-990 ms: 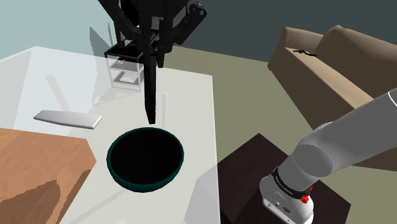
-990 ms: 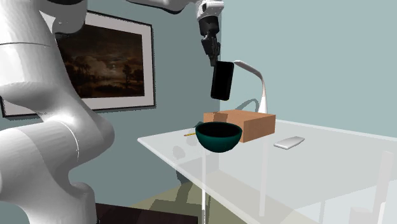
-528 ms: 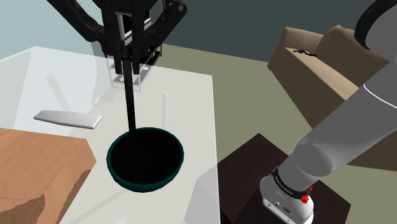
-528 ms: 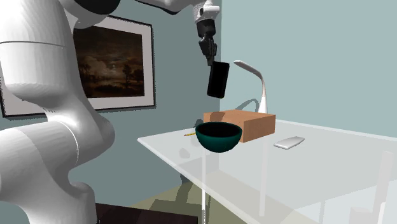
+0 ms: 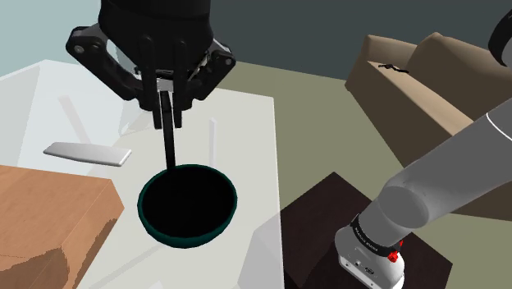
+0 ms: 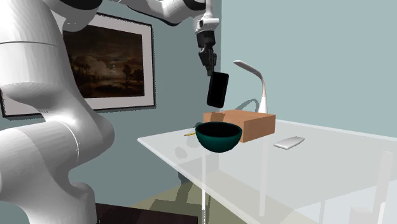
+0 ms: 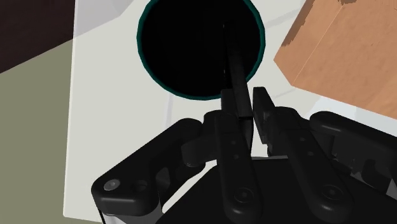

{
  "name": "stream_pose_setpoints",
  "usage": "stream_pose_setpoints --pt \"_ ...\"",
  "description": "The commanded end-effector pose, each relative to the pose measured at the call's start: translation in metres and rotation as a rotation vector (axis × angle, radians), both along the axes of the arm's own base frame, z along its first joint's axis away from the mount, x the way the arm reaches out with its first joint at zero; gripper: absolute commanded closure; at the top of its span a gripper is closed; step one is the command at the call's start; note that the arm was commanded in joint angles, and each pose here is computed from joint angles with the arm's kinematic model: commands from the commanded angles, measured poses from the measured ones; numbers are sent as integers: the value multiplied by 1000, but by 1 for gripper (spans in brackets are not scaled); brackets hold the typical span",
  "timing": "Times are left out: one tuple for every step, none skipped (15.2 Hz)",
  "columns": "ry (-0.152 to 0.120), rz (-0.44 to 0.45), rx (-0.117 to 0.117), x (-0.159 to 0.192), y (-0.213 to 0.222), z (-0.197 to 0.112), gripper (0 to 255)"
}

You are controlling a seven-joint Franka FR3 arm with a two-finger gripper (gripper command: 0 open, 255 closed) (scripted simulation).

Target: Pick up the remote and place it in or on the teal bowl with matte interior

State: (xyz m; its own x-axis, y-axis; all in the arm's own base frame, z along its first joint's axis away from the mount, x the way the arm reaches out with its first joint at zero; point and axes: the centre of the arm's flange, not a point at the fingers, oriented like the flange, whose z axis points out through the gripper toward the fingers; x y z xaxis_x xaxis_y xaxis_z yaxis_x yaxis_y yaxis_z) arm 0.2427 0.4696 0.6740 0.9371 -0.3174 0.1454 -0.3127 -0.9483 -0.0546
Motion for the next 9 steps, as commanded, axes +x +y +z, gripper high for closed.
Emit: stream_pose_setpoints --pt "0 0 1 1 -1 -11 255" --pt "0 0 1 1 -1 -16 255" --pt "0 0 1 1 -1 -21 255" --pt "0 0 1 1 -1 -27 255" --pt "0 0 1 1 -1 -32 255" --pt "0 0 1 1 -1 -37 255" --pt "0 0 1 1 -1 -43 255" --pt "0 0 1 1 -1 -48 255" --pt "0 0 1 1 -1 -53 255"
